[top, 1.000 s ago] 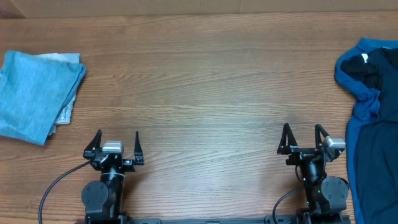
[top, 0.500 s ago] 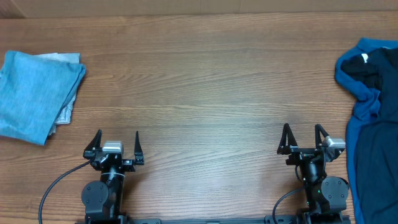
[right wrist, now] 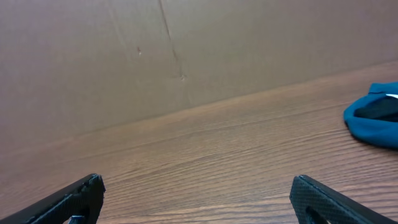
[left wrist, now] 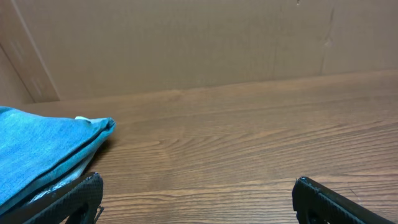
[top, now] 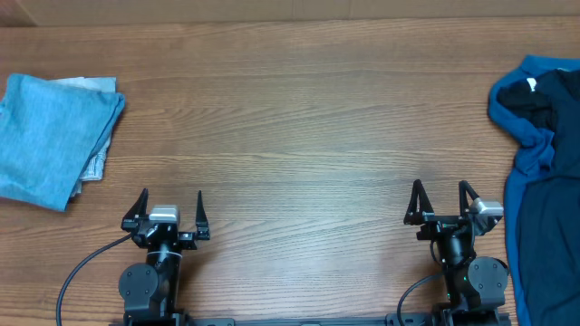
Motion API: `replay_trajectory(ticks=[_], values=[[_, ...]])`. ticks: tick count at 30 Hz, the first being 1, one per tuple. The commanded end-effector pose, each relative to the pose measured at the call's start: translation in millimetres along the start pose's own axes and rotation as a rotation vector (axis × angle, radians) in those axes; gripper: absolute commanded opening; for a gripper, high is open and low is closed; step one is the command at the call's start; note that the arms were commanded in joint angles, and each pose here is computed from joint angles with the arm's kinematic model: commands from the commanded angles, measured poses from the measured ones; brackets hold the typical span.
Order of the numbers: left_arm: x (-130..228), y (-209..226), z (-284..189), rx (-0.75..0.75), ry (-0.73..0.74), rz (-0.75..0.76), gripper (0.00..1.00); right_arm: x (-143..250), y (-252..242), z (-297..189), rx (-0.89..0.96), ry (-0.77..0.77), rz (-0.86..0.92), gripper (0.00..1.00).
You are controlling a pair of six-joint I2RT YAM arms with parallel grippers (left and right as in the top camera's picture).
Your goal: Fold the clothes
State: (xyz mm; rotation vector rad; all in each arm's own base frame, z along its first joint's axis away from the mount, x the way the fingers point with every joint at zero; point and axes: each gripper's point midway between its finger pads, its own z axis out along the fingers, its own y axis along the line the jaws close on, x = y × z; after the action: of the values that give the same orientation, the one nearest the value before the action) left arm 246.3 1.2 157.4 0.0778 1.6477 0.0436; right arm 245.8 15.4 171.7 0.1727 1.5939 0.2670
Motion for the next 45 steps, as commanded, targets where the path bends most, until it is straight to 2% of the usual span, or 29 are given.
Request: replay_trajectory(ticks=[1,45], values=[[0.3,-1.1,0.0,0.002,-0.007,0.017,1.0,1.0,-3.2,0.3,0.013,-0.007,0.001,1.0],[0.3,-1.1,0.0,0.002,-0.007,0.017,1.0,-1.0,-6.3,0.2,0.032,-0.017,0.001,1.0]])
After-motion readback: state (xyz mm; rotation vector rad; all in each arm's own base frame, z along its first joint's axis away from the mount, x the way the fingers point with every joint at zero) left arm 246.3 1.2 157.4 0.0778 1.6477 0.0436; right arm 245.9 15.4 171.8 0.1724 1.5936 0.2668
